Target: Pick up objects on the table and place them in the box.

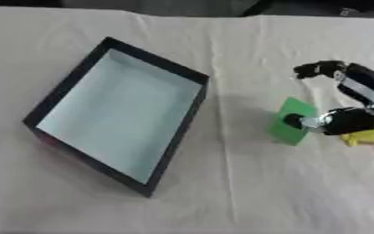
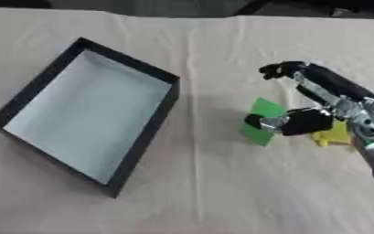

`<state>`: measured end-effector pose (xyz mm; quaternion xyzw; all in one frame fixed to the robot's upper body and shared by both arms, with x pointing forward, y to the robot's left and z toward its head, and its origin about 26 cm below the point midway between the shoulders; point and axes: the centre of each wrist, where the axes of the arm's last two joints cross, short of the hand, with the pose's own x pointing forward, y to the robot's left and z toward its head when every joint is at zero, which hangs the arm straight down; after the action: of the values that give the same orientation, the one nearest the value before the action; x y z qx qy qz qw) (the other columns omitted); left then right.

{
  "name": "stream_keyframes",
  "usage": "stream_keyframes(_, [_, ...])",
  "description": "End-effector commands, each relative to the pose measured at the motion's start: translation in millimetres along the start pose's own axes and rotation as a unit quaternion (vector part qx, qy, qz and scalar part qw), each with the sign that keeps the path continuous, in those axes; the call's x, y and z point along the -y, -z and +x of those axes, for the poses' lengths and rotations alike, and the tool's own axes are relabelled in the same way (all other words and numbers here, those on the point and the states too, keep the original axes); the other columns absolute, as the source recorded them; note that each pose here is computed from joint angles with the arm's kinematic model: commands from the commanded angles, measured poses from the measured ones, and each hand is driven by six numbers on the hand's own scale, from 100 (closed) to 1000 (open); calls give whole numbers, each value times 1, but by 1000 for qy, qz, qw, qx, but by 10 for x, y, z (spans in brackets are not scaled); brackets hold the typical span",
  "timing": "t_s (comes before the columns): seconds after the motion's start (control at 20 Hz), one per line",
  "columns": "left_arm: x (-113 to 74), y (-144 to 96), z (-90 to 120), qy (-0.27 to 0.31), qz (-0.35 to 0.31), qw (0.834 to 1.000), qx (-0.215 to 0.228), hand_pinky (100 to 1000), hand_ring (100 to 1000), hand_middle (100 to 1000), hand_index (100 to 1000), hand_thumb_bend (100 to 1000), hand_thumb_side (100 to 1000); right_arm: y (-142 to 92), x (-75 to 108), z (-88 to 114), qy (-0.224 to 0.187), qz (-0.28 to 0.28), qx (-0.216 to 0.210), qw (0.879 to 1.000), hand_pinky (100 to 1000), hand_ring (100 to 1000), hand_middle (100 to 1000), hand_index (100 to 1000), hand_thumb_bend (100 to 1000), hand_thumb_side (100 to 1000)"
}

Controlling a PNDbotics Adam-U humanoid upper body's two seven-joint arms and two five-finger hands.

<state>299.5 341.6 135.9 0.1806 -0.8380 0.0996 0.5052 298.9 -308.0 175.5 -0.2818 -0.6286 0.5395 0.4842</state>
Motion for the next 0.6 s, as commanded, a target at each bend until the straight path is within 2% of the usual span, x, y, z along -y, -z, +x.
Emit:
stream_keyframes(0.05, [-10,28,53,0,-4,1000,10,809,601,806,801,432,677,16,42,-23,-18,1,-4,1000,967,884,803,926,557,612])
stream_keyframes(0.6, [-6,26,48,-1,-4,1000,9,810,601,807,801,428,678,55,-51,-83,-31,28,-13,999,966,888,806,926,556,638])
